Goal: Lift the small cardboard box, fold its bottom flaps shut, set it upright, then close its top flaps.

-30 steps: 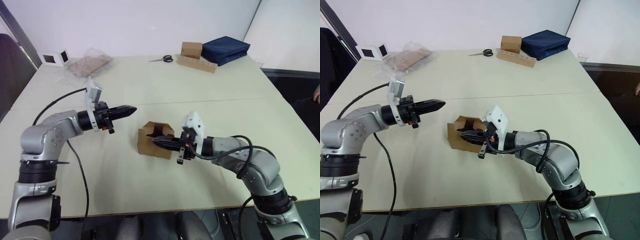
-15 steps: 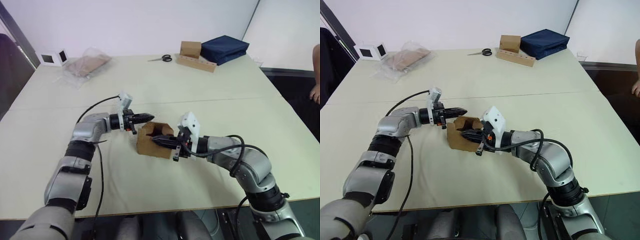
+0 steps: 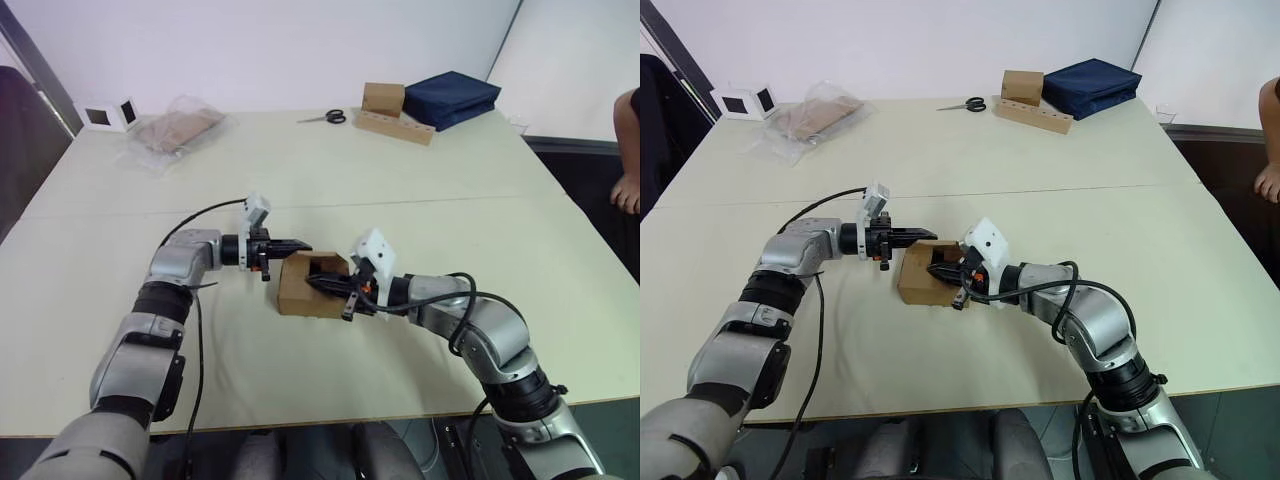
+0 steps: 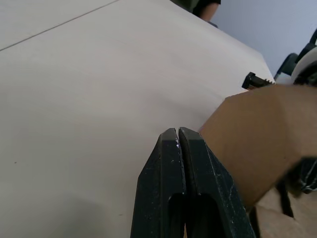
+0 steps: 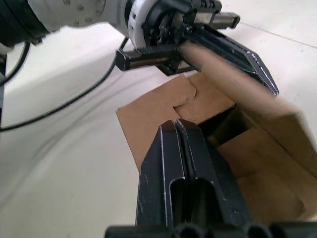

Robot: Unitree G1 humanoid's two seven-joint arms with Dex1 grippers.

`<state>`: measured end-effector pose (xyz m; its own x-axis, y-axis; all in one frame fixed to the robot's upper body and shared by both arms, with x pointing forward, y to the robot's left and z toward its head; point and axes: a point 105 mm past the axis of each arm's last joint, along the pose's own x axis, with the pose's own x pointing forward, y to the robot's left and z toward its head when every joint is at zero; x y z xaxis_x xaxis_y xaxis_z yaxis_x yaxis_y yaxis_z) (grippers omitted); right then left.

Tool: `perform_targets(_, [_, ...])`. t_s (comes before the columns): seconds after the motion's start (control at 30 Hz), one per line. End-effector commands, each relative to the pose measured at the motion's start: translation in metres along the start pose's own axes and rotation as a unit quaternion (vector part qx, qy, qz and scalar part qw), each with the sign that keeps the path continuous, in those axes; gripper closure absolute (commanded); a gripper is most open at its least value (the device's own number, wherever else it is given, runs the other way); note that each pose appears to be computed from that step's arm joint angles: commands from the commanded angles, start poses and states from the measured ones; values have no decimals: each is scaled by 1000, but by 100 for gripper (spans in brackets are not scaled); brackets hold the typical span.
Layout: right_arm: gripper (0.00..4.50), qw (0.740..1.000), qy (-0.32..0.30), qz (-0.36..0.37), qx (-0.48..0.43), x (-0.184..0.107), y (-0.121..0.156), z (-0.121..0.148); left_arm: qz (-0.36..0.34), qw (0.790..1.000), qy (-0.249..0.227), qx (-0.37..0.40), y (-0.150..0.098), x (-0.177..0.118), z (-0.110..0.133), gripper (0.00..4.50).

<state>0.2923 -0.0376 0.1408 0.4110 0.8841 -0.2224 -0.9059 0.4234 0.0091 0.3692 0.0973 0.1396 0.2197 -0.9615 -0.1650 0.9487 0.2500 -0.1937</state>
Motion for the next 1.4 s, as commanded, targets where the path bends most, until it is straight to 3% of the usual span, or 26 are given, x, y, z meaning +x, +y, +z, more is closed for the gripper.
perform_targets(0.03, [450, 1000, 11, -4, -11, 0, -2, -7, -3, 1000, 8, 16, -4, -3, 1, 447])
perform_targets(0.3, [450, 1000, 10, -1, -10, 1, -4, -6, 25, 1000, 6, 11, 1, -13, 1, 447])
perform_targets(0.5, [450, 1000, 17, 0, -18, -2, -7, -8, 63, 998, -16, 28, 6, -34, 17, 447])
perform_targets(0.6, [450, 1000, 16, 1, -20, -3, -6, -7, 56, 997, -42, 40, -8, -45, 36, 447])
perform_targets(0.73, [450, 1000, 15, -1, -21, -6, -6, -8, 23, 997, -58, 35, -44, -52, 46, 447])
perform_targets(0.83, [450, 1000, 12, -5, -21, -9, -7, -7, 11, 999, -40, 21, -66, -54, 31, 447])
perform_targets(0.97, [450, 1000, 10, -8, -22, -11, -9, -5, 14, 999, -33, -1, -75, -54, 17, 447])
perform_targets(1.13, [450, 999, 1, -17, -28, -13, -12, 3, 36, 999, -5, -20, -66, -46, -13, 447])
perform_targets(1.4, [450, 997, -28, -10, -67, -43, -4, 41, 34, 999, 10, -13, -60, -39, -22, 447])
